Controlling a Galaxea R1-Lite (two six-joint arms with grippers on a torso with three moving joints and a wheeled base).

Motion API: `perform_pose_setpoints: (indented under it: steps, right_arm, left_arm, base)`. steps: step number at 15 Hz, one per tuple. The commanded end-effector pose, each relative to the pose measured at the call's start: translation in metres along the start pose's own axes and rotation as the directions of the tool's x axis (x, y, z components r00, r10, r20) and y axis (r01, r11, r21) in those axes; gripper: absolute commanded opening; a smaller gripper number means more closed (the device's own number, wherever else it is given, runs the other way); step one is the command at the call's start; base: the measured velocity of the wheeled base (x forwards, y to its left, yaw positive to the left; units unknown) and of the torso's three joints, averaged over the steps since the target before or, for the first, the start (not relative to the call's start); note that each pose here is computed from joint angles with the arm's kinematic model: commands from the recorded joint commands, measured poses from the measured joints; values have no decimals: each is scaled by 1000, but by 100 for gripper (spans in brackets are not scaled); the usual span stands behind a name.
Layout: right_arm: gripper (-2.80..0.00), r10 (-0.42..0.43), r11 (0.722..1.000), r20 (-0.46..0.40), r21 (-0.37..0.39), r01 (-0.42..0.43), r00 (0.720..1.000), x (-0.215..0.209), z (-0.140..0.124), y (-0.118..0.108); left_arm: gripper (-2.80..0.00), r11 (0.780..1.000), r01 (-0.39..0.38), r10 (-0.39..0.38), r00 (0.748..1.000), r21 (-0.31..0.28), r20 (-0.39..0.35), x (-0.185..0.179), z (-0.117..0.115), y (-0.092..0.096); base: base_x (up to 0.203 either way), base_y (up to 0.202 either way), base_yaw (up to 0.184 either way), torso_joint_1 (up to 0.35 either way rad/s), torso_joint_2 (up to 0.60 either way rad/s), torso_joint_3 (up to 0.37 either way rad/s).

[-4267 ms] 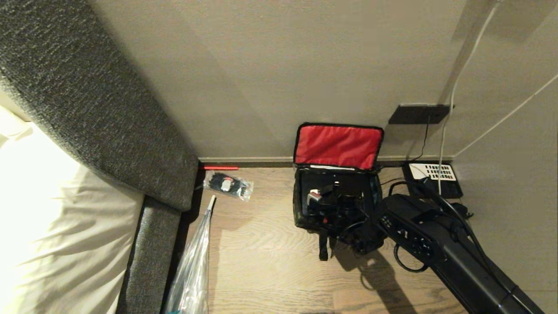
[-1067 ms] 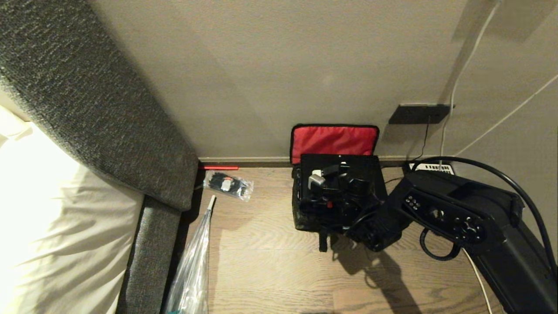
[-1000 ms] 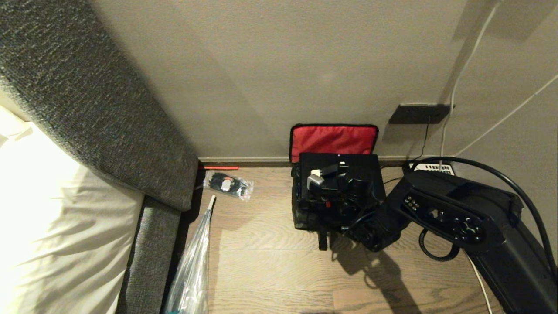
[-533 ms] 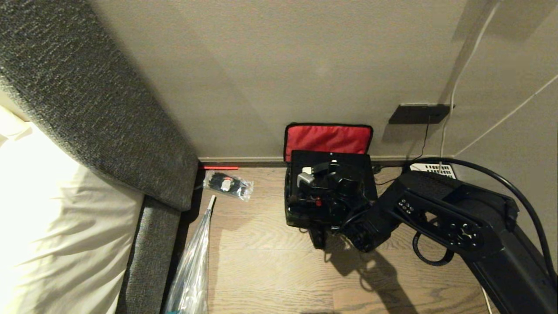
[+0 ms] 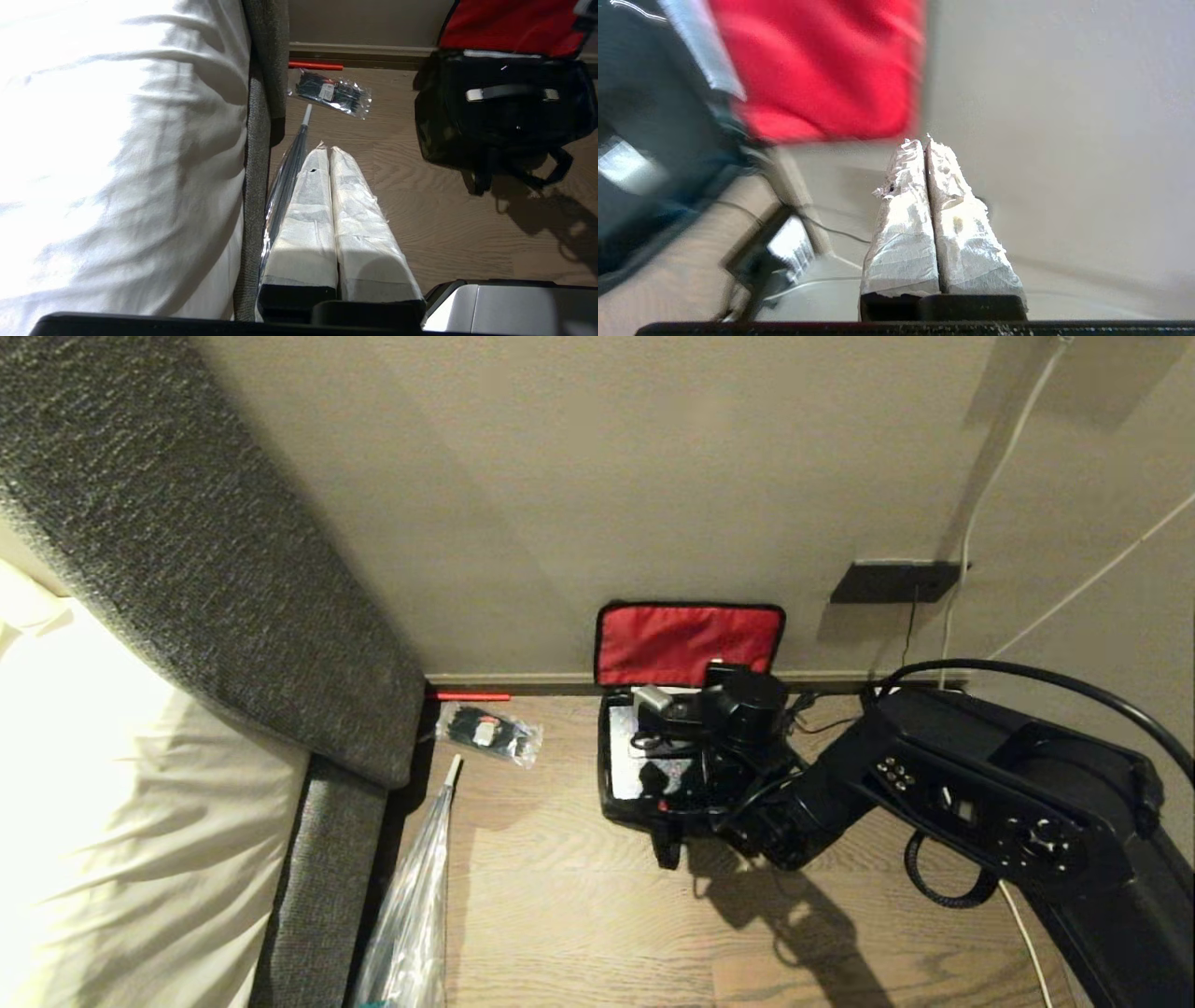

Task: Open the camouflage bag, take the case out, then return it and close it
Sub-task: Grip the handle

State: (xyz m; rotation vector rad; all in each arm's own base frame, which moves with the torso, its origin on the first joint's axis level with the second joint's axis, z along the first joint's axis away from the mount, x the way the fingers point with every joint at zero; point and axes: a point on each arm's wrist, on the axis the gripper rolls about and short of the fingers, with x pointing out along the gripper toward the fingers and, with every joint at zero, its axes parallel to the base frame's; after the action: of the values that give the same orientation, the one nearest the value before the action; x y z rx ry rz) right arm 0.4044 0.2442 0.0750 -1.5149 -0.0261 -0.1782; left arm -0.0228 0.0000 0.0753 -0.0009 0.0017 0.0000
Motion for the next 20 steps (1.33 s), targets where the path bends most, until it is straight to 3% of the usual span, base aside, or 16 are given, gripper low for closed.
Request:
perform_pose_setpoints:
  steps: [1, 6, 8, 15, 18, 20]
  right_arm:
    - [-280, -4, 1000, -16, -4, 4, 1000, -3, -2, -8]
    - [-280, 55, 998, -65, -32, -57, 996, -9, -19, 6]
    - [-280, 57, 998, -132, 23, -55, 990, -9, -31, -4]
    - [-280, 108, 990, -353, 122, -69, 929, -56, -123, -105]
    - [-280, 139, 985, -423, 148, -83, 895, -107, -169, -137]
    - [-280, 129, 981, -485, 189, -40, 865, -143, -196, -160]
  left_arm:
    - [-280, 1000, 0, 0, 1000, -1, 0, 0, 0, 0]
    - [-280, 1000, 0, 0, 1000, -1, 0, 0, 0, 0]
    - [-280, 1000, 0, 0, 1000, -1, 0, 0, 0, 0]
    - [-280, 1000, 0, 0, 1000, -1, 0, 0, 0, 0]
    - [-280, 1000, 0, 0, 1000, -1, 0, 0, 0, 0]
    - [-280, 1000, 0, 0, 1000, -1, 0, 0, 0, 0]
  base:
    - [0, 0, 0, 0, 0, 0]
    - [0, 0, 0, 0, 0, 0]
    - [0, 0, 0, 0, 0, 0]
    - [0, 0, 0, 0, 0, 0]
    - [0, 0, 0, 0, 0, 0]
    - [0, 0, 0, 0, 0, 0]
